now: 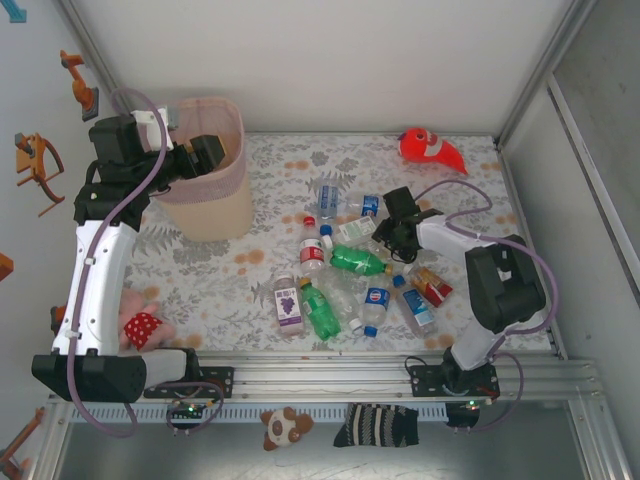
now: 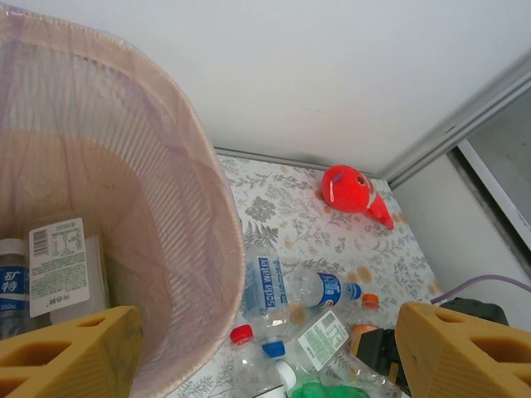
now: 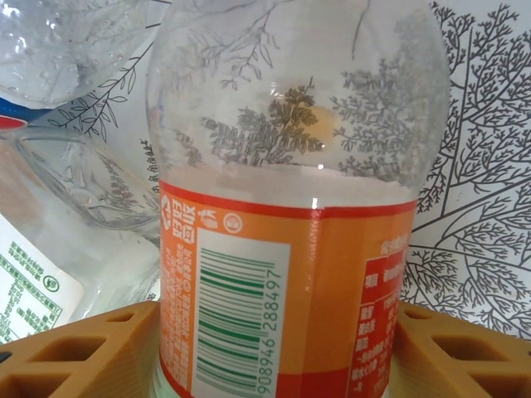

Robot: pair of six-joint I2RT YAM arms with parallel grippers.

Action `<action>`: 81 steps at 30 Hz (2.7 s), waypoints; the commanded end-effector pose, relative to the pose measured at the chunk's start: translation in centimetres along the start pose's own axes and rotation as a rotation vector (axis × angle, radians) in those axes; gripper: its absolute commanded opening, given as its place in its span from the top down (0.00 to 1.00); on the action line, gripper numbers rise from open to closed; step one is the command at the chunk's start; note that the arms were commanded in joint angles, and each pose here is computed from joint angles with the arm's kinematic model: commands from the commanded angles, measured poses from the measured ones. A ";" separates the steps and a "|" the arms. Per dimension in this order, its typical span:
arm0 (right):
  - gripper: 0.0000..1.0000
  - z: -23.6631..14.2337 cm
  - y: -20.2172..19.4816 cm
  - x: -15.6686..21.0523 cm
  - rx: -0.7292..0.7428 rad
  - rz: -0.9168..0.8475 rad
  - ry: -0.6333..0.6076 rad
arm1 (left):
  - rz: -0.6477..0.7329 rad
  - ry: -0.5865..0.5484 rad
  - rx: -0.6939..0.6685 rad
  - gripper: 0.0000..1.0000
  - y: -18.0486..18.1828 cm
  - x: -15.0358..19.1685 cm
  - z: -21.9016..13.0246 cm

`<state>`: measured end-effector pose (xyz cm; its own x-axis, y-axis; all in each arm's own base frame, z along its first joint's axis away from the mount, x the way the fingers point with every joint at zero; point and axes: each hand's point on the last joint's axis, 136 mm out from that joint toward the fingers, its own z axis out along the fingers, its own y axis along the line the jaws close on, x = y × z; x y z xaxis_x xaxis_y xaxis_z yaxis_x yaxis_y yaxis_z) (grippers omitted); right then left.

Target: Put the plastic bottles in the bin

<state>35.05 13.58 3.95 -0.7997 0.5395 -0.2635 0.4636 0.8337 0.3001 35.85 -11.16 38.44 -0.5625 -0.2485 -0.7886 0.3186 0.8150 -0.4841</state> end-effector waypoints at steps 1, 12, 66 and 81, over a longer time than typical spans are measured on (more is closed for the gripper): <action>0.38 -0.5 -0.4 -0.2 -0.003 0.030 -0.010 | -0.005 -0.021 0.029 0.21 -0.6 -0.5 -0.3; 0.40 -3.6 -1.9 -1.8 -0.010 0.057 -0.086 | -0.008 -0.022 0.047 0.21 -1.0 -0.7 -0.2; 0.54 -39.9 14.6 5.4 -1.282 -1.087 -0.720 | 0.411 0.034 1.110 0.08 -29.4 7.9 0.1; 0.54 -39.6 14.7 5.9 -1.266 -1.102 -0.710 | 0.371 -0.022 1.159 0.22 -31.5 7.0 0.4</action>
<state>22.50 24.58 40.83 -0.1218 0.0705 -0.9900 -0.9061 0.3992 0.1399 22.62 -38.58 46.04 -0.3119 -0.0726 -0.9473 0.9487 -0.0772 -0.3065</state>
